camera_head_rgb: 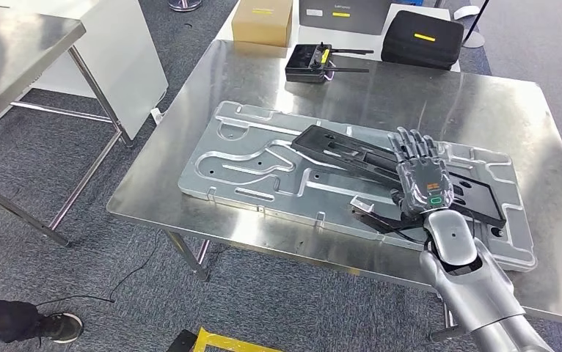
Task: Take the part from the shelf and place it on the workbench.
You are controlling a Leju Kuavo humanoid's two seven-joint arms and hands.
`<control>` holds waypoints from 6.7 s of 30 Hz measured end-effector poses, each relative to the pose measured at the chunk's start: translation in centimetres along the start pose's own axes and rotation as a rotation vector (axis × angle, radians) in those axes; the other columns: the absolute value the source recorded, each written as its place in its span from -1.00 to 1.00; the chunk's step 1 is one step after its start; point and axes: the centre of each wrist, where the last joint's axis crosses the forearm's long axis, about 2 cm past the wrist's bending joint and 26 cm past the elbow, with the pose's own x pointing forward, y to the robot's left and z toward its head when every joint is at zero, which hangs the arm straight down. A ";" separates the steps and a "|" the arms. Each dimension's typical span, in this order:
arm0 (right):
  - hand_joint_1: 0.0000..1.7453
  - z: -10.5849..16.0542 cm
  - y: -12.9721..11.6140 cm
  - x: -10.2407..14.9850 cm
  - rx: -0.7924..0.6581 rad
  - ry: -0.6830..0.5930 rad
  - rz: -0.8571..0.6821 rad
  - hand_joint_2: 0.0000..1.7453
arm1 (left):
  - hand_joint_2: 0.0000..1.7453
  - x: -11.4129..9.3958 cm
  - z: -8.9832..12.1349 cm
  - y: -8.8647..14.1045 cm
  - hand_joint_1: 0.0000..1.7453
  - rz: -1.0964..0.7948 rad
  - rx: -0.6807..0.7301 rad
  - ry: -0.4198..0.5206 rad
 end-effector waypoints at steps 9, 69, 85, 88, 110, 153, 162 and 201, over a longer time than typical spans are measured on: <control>-1.00 2.4 -4.3 -4.7 -0.102 -0.113 0.002 1.00 | -1.00 -0.8 0.2 0.1 -1.00 0.018 0.021 0.010; -1.00 18.1 -9.2 7.6 -1.045 0.448 -0.691 1.00 | -1.00 -3.3 1.4 -0.7 -1.00 0.064 0.100 0.097; -1.00 20.0 -9.0 7.6 -1.049 0.524 -0.748 1.00 | -1.00 -3.2 1.5 -1.0 -1.00 0.046 0.102 0.097; -1.00 20.3 -9.0 7.4 -1.045 0.531 -0.739 1.00 | -1.00 -3.2 1.5 -1.0 -1.00 0.046 0.101 0.097; -1.00 20.6 -8.7 7.3 -1.038 0.551 -0.742 1.00 | -1.00 -3.0 1.5 -1.2 -1.00 0.057 0.098 0.093; -1.00 19.7 -7.1 6.9 -0.990 0.595 -0.745 -1.00 | -1.00 -3.1 1.4 -0.8 -1.00 0.088 0.107 0.101; -1.00 21.4 -4.4 6.5 -0.895 0.745 -0.805 -1.00 | -1.00 -3.3 1.5 -0.8 -1.00 0.096 0.114 0.109; -1.00 29.2 2.7 5.7 -0.764 1.174 -0.870 -1.00 | -1.00 -3.4 1.5 -0.7 -1.00 0.111 0.130 0.117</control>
